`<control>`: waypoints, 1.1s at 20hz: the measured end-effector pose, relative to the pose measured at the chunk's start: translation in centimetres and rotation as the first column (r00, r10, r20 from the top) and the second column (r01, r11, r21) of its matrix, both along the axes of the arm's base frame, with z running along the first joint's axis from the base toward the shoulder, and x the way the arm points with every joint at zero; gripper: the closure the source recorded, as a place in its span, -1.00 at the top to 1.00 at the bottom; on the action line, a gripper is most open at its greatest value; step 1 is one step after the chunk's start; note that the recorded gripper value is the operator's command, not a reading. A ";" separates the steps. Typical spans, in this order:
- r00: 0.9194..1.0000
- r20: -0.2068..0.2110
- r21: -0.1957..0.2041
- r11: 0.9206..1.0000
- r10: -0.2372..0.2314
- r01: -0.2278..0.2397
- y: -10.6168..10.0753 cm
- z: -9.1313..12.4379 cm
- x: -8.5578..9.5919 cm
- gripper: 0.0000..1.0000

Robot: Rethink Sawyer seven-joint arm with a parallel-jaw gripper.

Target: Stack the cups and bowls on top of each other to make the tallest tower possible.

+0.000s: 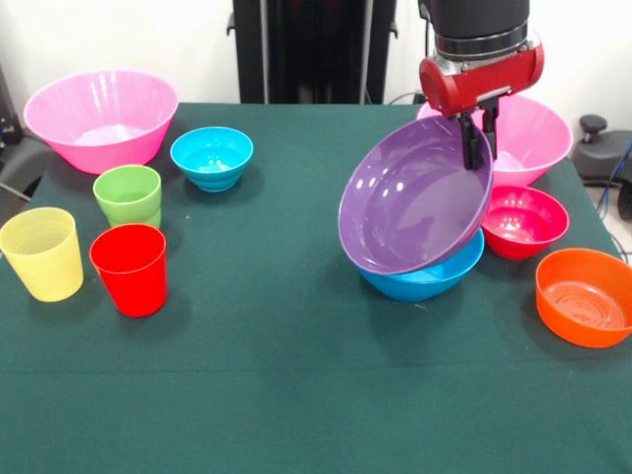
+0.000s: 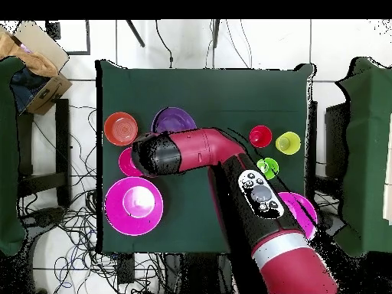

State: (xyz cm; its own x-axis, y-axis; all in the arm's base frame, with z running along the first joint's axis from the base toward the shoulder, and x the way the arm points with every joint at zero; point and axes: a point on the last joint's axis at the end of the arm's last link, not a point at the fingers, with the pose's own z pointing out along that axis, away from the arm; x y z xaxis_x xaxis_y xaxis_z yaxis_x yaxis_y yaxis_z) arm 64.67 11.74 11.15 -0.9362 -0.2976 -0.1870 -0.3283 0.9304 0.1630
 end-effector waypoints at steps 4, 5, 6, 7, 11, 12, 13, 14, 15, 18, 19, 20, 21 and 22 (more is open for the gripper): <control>1.000 -0.014 0.001 1.000 0.008 -0.008 0.1 -0.6 -0.7 -1.00; 1.000 -0.019 0.002 1.000 0.009 -0.009 0.1 -0.8 -0.9 -1.00; 1.000 -0.022 0.002 1.000 0.009 -0.009 0.1 -0.8 -1.1 -1.00; 1.000 -0.025 0.002 1.000 0.009 -0.009 0.1 -0.9 -1.2 -1.00; 0.999 -0.033 0.003 1.000 0.006 -0.006 -0.3 -1.1 -1.6 -1.00; 0.999 -0.033 0.003 1.000 0.006 -0.005 -0.3 -1.1 -1.6 -1.00; 0.999 -0.034 0.003 1.000 0.004 -0.003 -0.4 -1.1 -1.6 -1.00; 0.999 -0.035 0.003 1.000 0.003 -0.003 -0.5 -1.1 -1.6 -1.00; 0.999 -0.035 0.003 1.000 0.003 -0.003 -0.5 -1.1 -1.6 -1.00; 0.999 -0.036 0.003 1.000 0.002 -0.002 -0.5 -1.1 -1.6 -1.00; 0.999 -0.036 0.003 1.000 0.003 -0.003 -0.5 -1.1 -1.7 -1.00; 0.999 -0.036 0.003 1.000 0.003 -0.003 -0.5 -1.1 -1.7 -1.00; 0.999 -0.037 0.003 1.000 0.003 -0.003 -0.5 -1.1 -1.7 -1.00; 0.999 -0.037 0.003 1.000 0.003 -0.003 -0.5 -1.2 -1.7 -1.00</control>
State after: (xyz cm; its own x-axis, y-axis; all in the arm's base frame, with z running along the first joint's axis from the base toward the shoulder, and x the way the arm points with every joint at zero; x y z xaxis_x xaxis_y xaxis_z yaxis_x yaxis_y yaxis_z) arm 62.92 11.23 9.99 -0.9415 -0.3002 -0.1530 -0.3251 0.9288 0.1780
